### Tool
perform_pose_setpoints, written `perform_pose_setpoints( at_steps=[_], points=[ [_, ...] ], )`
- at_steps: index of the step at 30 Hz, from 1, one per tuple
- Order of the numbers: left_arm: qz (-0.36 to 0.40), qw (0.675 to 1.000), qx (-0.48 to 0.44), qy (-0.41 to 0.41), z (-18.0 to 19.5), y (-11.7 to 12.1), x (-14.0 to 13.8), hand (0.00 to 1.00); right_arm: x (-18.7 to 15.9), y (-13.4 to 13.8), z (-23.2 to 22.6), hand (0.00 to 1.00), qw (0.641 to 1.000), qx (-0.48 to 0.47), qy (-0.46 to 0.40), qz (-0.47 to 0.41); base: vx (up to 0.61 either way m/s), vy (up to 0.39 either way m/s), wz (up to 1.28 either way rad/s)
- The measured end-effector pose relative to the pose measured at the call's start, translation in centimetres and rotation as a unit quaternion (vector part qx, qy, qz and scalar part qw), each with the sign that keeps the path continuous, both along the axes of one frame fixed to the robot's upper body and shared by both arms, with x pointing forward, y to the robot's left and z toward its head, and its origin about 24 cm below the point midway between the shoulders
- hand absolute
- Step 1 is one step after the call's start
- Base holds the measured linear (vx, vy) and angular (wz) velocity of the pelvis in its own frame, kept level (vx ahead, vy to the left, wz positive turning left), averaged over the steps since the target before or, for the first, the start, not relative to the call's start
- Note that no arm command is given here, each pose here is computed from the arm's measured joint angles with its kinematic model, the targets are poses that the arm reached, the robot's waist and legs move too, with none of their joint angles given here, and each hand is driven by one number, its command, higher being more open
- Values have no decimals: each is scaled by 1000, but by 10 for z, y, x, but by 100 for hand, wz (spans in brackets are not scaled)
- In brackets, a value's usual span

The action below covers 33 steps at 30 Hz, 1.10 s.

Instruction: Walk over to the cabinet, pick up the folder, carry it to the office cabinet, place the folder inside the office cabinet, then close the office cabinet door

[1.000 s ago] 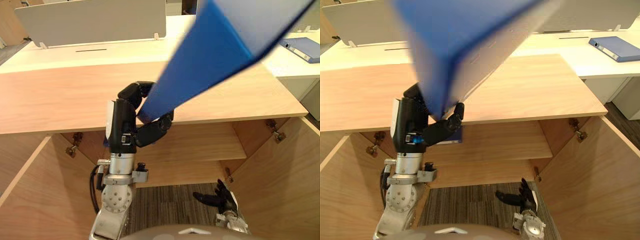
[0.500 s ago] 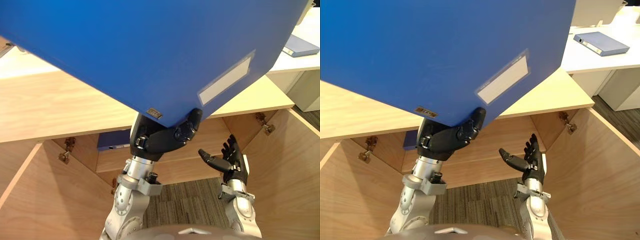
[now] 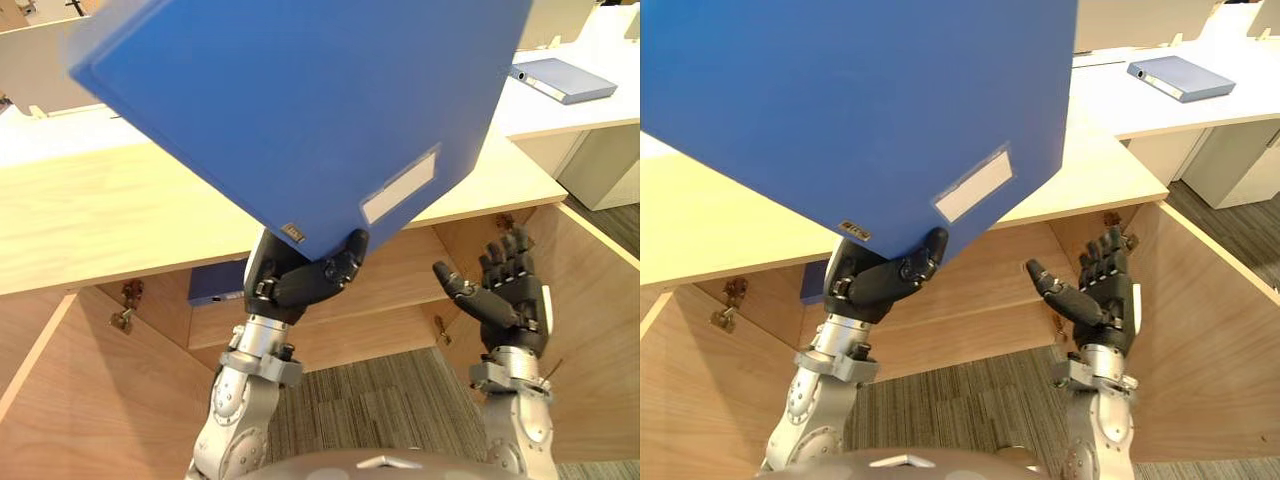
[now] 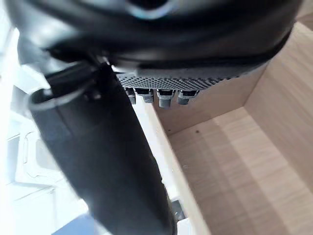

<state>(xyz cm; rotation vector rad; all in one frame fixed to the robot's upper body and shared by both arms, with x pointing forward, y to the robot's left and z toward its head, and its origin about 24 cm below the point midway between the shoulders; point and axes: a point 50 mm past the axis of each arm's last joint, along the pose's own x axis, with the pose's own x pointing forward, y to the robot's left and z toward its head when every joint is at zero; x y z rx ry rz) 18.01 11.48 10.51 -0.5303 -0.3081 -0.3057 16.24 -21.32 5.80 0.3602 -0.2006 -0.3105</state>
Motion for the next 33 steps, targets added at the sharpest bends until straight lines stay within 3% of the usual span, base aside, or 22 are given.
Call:
perform_pose_setpoints(
  at_steps=[9,20,33],
  points=[
    [5,1000,22,-5,-5,20,4,0,2,-16,21,100,997,-51,-41,38,-2,-1,0],
    [-108,992,67,18,-21,32,6,0,31,-27,59,100,960,-213,-75,168,0,0,0],
    [-155,974,154,58,-34,59,5,0,47,-25,51,100,905,-310,-7,293,-7,-4,2]
  ],
)
